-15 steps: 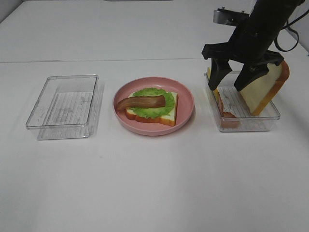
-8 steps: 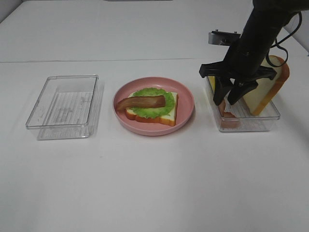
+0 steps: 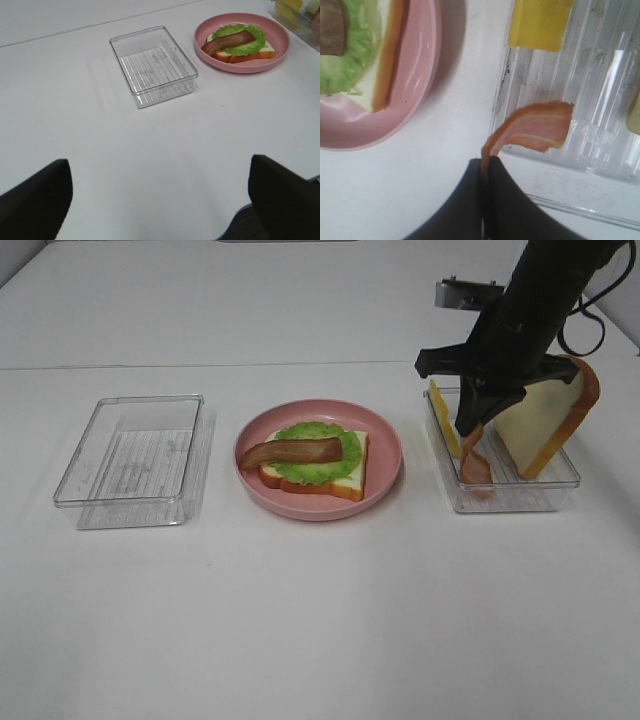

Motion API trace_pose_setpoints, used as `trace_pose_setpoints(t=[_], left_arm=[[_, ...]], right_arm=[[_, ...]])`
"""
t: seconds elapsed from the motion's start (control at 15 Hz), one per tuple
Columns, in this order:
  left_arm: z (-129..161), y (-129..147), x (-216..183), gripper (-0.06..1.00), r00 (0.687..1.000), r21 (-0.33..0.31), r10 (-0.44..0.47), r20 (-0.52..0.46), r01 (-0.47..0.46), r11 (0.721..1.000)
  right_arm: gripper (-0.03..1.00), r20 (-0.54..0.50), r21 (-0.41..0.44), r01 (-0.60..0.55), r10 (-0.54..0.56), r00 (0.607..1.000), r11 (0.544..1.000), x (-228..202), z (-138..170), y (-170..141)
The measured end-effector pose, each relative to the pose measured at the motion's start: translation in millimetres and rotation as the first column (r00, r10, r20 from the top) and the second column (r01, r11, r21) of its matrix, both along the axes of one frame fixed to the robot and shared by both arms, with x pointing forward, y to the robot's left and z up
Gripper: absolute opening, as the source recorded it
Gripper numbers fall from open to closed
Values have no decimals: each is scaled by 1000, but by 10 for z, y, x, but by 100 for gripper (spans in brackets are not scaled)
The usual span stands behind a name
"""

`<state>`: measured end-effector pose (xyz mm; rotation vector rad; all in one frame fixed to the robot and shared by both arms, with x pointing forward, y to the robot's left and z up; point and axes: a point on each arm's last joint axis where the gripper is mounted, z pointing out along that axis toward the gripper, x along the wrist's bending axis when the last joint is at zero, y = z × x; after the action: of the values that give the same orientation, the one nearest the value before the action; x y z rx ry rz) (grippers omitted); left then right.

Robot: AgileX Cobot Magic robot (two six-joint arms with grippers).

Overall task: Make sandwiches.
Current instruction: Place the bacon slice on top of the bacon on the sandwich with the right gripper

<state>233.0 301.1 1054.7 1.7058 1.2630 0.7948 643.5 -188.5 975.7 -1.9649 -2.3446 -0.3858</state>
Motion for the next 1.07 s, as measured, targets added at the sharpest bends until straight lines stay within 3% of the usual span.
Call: trace_pose_setpoints(t=[0.33,0.47,0.53,0.8,0.93,1.07], left_arm=[[0,0,0,90,1000,0,0,0,0,1000],[0,0,0,90,1000,0,0,0,0,1000],[0,0,0,90,1000,0,0,0,0,1000],[0,0,0,90,1000,0,0,0,0,1000],[0,0,0,90,1000,0,0,0,0,1000],[0,0,0,90,1000,0,0,0,0,1000]], right_arm=[[0,111,136,8,-23,994,991,-176,728,51],[0,142,244,-12,-23,990,970,-252,938,119],[0,150,367,-49,-7,989,929,-262,1009,223],[0,194,580,-98,-20,981,808,-119,960,431],[0,200,629,-104,-31,979,771,-33,826,562],[0,198,675,-109,-38,979,729,40,558,884]])
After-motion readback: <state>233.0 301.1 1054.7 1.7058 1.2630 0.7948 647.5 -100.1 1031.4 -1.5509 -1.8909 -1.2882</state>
